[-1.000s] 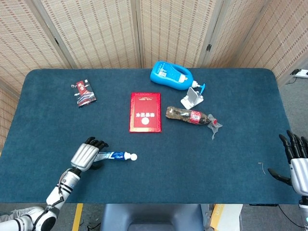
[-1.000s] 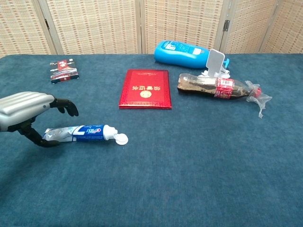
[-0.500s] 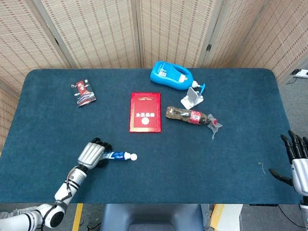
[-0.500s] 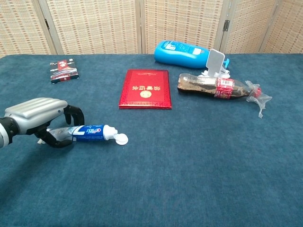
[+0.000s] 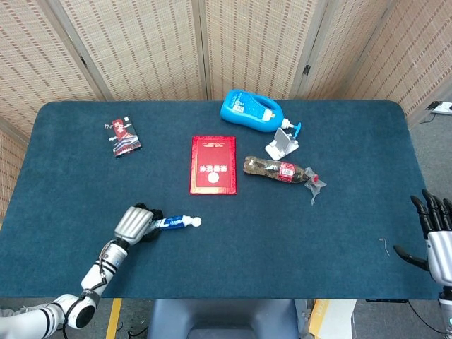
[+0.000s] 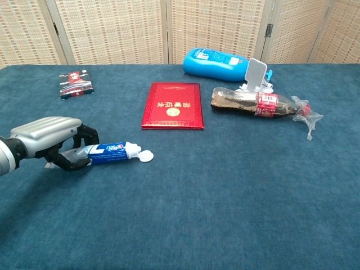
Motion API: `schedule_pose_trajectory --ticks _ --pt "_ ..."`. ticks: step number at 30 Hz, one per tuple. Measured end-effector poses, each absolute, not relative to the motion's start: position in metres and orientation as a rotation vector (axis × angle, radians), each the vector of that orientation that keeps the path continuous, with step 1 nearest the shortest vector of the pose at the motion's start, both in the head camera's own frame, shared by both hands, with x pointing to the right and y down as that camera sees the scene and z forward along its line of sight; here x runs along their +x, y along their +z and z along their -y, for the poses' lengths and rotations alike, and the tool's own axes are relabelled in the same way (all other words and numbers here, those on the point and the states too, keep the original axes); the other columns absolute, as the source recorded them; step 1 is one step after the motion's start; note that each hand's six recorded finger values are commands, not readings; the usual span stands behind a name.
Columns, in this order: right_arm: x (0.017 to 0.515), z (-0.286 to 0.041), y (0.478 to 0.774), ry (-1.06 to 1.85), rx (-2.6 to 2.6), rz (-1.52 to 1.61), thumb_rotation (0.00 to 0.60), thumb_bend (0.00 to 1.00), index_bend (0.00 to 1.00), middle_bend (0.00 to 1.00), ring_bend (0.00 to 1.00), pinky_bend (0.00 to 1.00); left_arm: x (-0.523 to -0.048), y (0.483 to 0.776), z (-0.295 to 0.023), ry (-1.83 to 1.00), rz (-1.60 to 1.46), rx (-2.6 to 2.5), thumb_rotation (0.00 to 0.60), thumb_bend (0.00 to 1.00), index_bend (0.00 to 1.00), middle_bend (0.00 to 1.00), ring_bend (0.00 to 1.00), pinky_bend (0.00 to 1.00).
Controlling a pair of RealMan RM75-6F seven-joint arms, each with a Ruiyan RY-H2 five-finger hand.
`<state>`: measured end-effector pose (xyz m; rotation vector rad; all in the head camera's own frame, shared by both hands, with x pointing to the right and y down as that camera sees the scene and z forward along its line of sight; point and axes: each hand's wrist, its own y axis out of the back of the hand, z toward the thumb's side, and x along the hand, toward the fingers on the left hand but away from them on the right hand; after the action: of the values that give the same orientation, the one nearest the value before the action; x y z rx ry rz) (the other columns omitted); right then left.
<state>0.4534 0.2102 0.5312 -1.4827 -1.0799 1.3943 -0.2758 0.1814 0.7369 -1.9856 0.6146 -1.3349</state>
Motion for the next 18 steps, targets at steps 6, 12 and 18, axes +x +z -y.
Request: schedule_pose_trajectory --ticks 6,12,18 --pt "0.435 -0.203 0.532 1.336 -1.569 1.068 0.6 0.0 0.0 0.0 0.0 0.0 -0.276 0.724 -0.166 -1.237 -0.69 -2.032 0.6 0.56 0.7 0.77 0.7 0.48" --pt "0.398 -0.183 0.531 1.213 -1.69 1.024 0.6 0.0 0.0 0.0 0.0 0.0 -0.268 0.692 -0.143 -1.037 -0.756 -2.079 0.6 0.56 0.72 0.79 0.72 0.5" --pt "0.349 -0.16 0.532 1.071 -1.797 0.955 0.6 0.0 0.0 0.0 0.0 0.0 -0.243 0.658 -0.129 -0.864 -0.774 -2.147 0.6 0.56 0.73 0.8 0.72 0.5"
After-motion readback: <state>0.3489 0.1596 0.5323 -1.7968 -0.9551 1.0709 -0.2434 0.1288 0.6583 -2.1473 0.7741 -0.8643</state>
